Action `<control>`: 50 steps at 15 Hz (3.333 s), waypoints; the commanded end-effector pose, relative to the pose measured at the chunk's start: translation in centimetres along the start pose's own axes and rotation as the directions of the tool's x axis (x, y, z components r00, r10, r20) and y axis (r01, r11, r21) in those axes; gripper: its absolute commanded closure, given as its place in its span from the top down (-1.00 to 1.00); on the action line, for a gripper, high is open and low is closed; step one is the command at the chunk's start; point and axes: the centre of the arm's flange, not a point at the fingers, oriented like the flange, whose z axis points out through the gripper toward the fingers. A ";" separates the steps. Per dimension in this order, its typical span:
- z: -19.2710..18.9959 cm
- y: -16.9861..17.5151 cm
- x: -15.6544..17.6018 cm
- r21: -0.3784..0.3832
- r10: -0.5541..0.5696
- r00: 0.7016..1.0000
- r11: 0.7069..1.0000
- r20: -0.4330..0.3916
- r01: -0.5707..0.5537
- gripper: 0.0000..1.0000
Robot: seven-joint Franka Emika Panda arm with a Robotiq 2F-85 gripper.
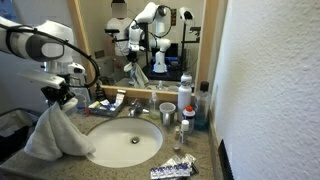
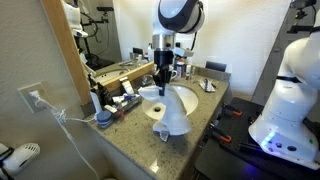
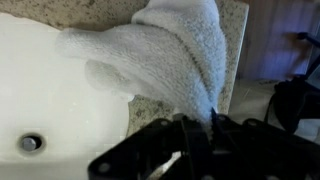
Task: Unhang the towel, wipe the base top and hang it back
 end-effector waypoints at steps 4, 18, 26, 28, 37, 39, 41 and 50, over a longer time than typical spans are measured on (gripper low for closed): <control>7.4 0.3 2.6 0.164 -0.108 0.988 0.982 0.114 0.089 -0.92; 20.6 -4.5 10.4 0.315 -0.293 0.948 0.918 0.125 0.242 -0.92; 21.9 -4.6 14.8 0.156 -0.313 0.947 0.934 -0.073 0.321 -0.92; 21.0 -3.4 15.4 0.092 -0.298 0.945 0.946 -0.139 0.311 -0.91; 19.7 1.2 14.2 0.042 -0.167 0.978 0.984 -0.129 0.173 -0.92; 19.8 1.6 14.0 0.055 -0.149 0.984 0.986 -0.093 0.155 -0.91; 19.8 2.3 13.8 0.089 -0.141 0.990 0.986 -0.032 0.143 -0.91; 19.8 7.3 11.9 0.188 -0.044 0.968 0.982 0.245 -0.003 -0.91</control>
